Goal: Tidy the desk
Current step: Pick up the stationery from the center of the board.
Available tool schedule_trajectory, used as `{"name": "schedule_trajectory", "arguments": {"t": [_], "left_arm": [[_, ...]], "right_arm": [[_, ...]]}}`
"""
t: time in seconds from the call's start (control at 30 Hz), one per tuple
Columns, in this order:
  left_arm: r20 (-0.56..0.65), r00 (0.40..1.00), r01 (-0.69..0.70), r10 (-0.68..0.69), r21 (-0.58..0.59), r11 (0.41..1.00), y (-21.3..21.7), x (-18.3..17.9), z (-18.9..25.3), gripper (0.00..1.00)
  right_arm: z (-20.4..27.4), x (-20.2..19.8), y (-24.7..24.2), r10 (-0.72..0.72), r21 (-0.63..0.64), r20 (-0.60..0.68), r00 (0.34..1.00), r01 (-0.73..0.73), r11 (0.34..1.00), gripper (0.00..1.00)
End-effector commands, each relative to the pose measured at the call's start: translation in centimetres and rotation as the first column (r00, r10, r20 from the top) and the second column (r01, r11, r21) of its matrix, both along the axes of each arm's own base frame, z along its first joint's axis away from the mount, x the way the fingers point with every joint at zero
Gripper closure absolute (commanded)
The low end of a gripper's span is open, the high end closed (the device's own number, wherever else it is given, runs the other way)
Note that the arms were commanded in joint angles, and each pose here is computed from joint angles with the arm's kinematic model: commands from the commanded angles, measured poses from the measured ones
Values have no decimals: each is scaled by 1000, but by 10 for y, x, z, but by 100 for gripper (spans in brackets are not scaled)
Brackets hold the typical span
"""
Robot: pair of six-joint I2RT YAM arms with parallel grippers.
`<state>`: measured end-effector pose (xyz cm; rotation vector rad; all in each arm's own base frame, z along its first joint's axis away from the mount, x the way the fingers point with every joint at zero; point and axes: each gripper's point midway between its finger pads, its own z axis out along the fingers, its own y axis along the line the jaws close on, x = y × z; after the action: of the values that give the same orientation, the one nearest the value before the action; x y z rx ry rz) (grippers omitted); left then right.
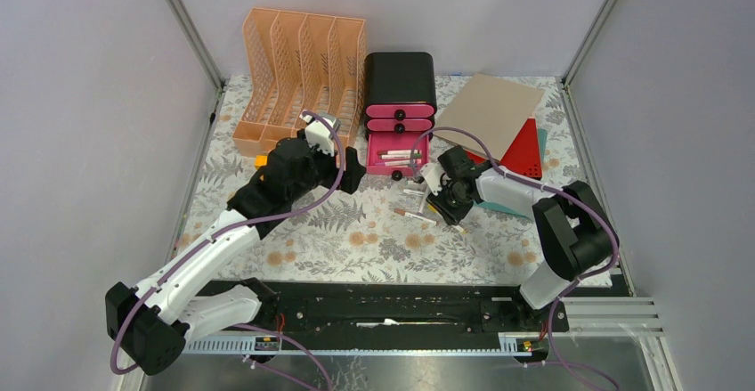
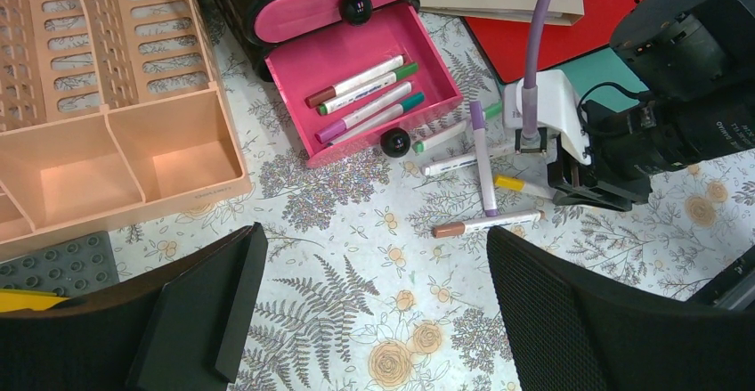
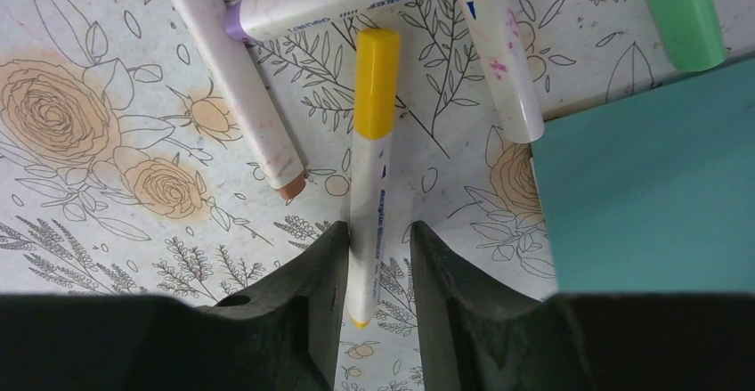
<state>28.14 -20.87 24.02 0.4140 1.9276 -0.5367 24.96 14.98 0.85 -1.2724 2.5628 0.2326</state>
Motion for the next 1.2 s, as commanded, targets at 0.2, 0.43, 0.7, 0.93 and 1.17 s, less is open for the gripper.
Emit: {"name": "schedule_trajectory", "arguments": {"t": [0.2, 0.43, 0.7, 0.93, 1.17], "left_arm": [[45, 999, 20, -18, -53, 998, -4, 0, 21, 1], [51, 999, 16, -14, -54, 998, -3, 0, 23, 1], [57, 998, 16, -12, -58, 998, -2, -1, 25, 1], [65, 998, 6, -2, -58, 998, 0, -1, 27, 1], [102, 993, -46, 53, -62, 997, 11, 2, 35, 1]], "right_arm": [[4, 1, 14, 25, 40, -18, 1000, -24, 999, 77], [7, 4, 12, 31, 31, -10, 999, -31, 999, 92], [24, 6, 13, 80, 48, 50, 996, -83, 995, 100], [46, 8, 13, 128, 69, 129, 983, -138, 988, 100], [74, 20, 18, 174, 85, 242, 955, -200, 976, 100]]}}
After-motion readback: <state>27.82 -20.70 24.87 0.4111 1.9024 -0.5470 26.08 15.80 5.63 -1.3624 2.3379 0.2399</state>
